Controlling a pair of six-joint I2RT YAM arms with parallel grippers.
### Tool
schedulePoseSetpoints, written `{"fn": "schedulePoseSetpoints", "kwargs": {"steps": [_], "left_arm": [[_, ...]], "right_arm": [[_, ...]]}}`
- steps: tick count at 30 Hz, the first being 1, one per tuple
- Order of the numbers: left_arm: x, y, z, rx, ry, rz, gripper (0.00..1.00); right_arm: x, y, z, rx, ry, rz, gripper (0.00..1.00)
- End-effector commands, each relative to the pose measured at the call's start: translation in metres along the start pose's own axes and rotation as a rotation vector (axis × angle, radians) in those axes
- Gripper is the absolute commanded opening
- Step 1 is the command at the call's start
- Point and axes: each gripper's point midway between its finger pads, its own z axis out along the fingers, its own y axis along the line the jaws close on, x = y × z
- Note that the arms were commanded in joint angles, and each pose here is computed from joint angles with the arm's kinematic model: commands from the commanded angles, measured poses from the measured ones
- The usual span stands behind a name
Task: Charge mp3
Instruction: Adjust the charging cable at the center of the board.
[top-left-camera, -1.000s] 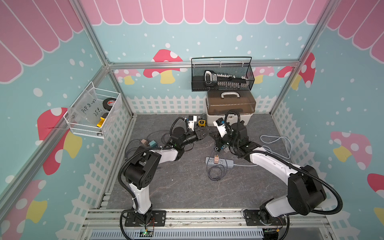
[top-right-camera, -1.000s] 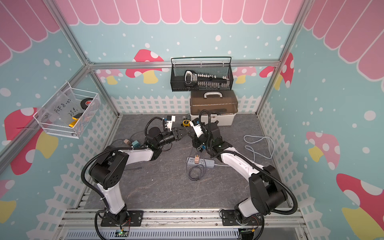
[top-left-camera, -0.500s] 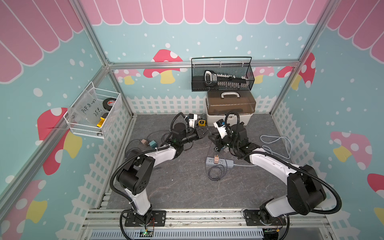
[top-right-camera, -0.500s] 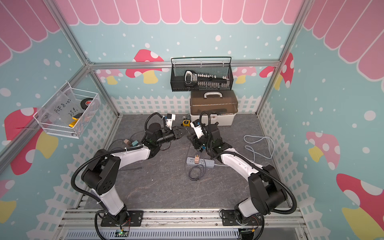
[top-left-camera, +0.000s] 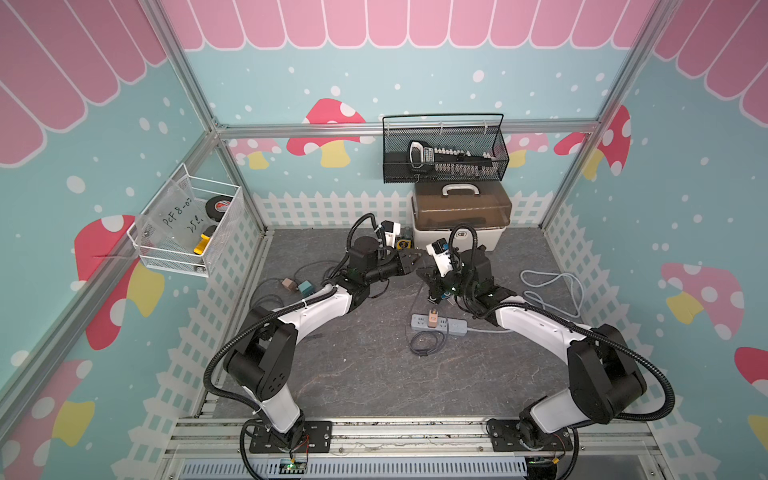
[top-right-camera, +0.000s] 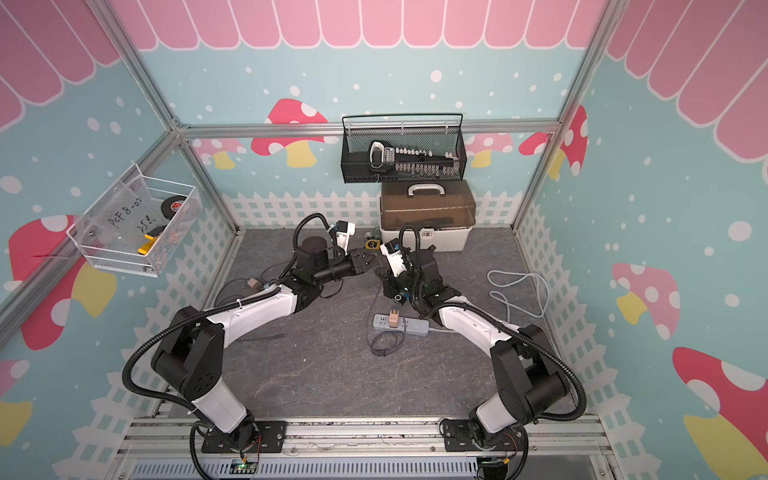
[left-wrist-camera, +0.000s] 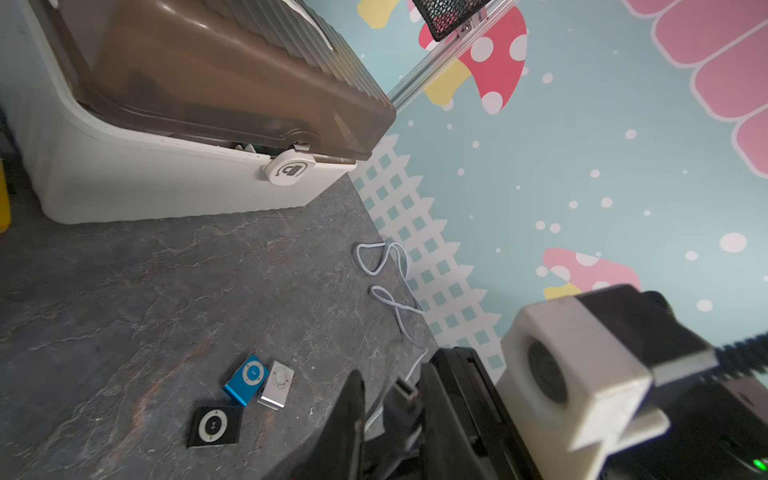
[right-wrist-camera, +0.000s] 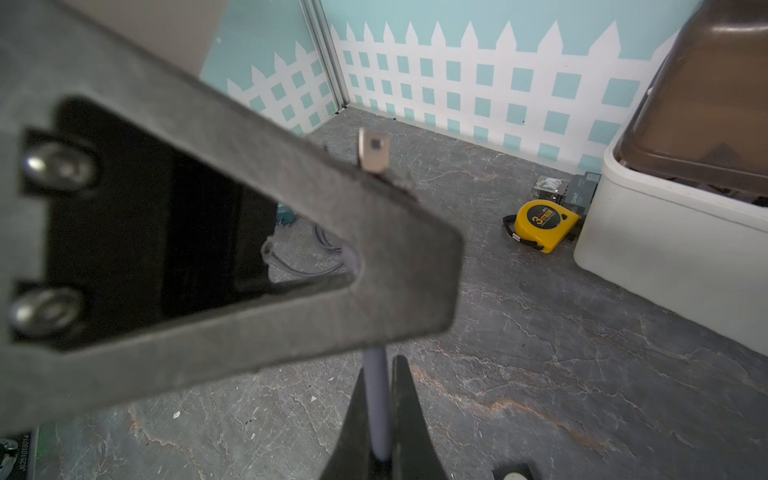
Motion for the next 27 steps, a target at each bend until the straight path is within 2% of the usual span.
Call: {"fn": "schedulePoseSetpoints", "kwargs": {"steps": [1, 6, 12, 15, 18, 27], "left_arm": [[-0.008, -0.008, -0.007, -0.011, -0.024, 0.044, 0.35], [-0.006, -0.012, -0.01, 0.024, -0.028, 0.057, 0.41], [0.005, -0.012, -0.008, 0.091, -0.019, 0.038, 0.4], [0.01, -0.011, -0.003, 0.098, 0.002, 0.042, 0.35], [0.009, -0.013, -0.001, 0.104, 0.003, 0.055, 0.25], [0.012, -0.021, 0.003, 0.125, 0.017, 0.088, 0.09]], "right_arm": [[-0.017, 0.004, -0.007, -0.01, -0.077, -0.02, 0.0], [-0.019, 0.004, -0.01, -0.015, -0.085, -0.03, 0.0], [-0.022, 0.009, -0.012, -0.047, -0.098, -0.032, 0.0], [-0.021, 0.011, -0.012, -0.065, -0.095, -0.03, 0.0], [-0.02, 0.012, -0.011, -0.074, -0.091, -0.024, 0.0], [-0.016, 0.01, -0.009, -0.07, -0.077, -0.005, 0.0]]}}
